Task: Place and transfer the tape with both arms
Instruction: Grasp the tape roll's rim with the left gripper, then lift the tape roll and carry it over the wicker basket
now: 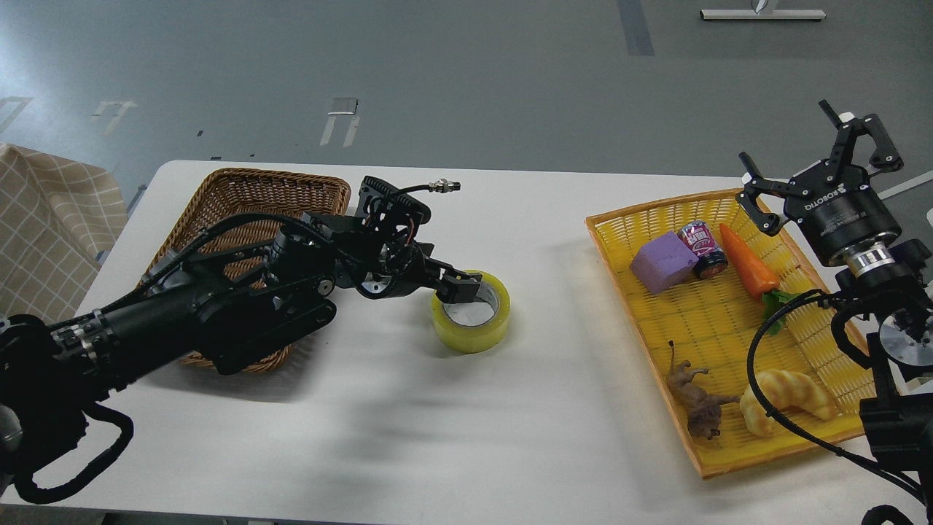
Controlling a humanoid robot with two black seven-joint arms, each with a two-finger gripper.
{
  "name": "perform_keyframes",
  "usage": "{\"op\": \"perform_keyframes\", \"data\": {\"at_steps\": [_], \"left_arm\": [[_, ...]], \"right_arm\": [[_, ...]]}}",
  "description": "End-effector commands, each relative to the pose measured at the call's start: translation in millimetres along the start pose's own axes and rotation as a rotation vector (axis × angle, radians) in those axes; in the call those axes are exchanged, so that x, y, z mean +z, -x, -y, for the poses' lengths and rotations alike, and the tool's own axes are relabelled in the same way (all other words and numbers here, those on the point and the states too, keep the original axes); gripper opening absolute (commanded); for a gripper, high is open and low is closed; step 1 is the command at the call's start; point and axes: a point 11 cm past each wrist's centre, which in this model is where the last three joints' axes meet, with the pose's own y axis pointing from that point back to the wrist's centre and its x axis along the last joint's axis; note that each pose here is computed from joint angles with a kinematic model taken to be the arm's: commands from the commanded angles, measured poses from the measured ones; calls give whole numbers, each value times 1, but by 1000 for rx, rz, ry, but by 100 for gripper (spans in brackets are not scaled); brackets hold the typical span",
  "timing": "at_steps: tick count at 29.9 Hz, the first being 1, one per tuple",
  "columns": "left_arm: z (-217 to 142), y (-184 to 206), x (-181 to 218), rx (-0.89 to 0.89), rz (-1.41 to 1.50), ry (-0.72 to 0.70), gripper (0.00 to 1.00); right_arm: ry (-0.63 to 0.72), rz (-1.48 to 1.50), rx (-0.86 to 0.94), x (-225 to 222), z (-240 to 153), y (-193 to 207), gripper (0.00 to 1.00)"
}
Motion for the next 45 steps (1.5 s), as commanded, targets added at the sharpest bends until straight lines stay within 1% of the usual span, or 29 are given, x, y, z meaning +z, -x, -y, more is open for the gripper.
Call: {"op": "perform_keyframes", "data": {"at_steps": [1, 11, 13, 23, 26, 31, 32, 33, 35, 36, 37, 38, 39, 40, 41, 42, 45], "left_arm": [[2, 0, 3, -2, 0, 5, 96], [3, 5, 3, -9, -9, 9, 85], [3, 6, 3, -12, -9, 11, 82], [7, 18, -1, -34, -32, 1, 80], [8, 21, -1, -39, -34, 0, 75], [9, 23, -2, -45, -33, 1, 61], [10, 24, -1, -51, -30, 0, 56], [10, 25, -2, -52, -31, -3, 49], [10, 26, -3, -54, -32, -4, 41], [10, 26, -3, -54, -32, -4, 39], [10, 26, -3, -54, -30, -6, 36], [10, 26, -3, -54, -30, -4, 27], [10, 26, -3, -54, -29, -5, 24], [10, 25, -4, -54, -29, -8, 17], [10, 26, -6, -56, -30, -14, 6], [10, 26, -7, -57, -30, -16, 0], [10, 26, -6, -57, -29, -8, 0]], "right_arm": [[0, 0, 0, 0, 0, 0, 100], [0, 0, 0, 0, 0, 0, 100], [0, 0, 1, 0, -1, -1, 100], [0, 0, 1, 0, -1, -1, 100], [0, 0, 1, 0, -1, -1, 100], [0, 1, 3, 1, -1, -1, 100], [-1, 0, 1, 0, -1, -1, 100], [-4, 1, 2, 0, -1, -1, 100], [-3, 0, 1, 0, -1, -1, 100], [-3, 0, 1, 0, -1, -1, 100], [-4, 1, 2, 0, -1, -1, 100], [-4, 1, 2, 0, -1, -1, 100], [-4, 1, 2, 0, -1, -1, 100], [-3, 1, 3, 0, -1, -1, 100], [-5, 1, 2, -1, -1, -1, 100], [-5, 1, 2, -1, -1, -1, 100], [-5, 1, 2, -1, -1, -1, 100]]}}
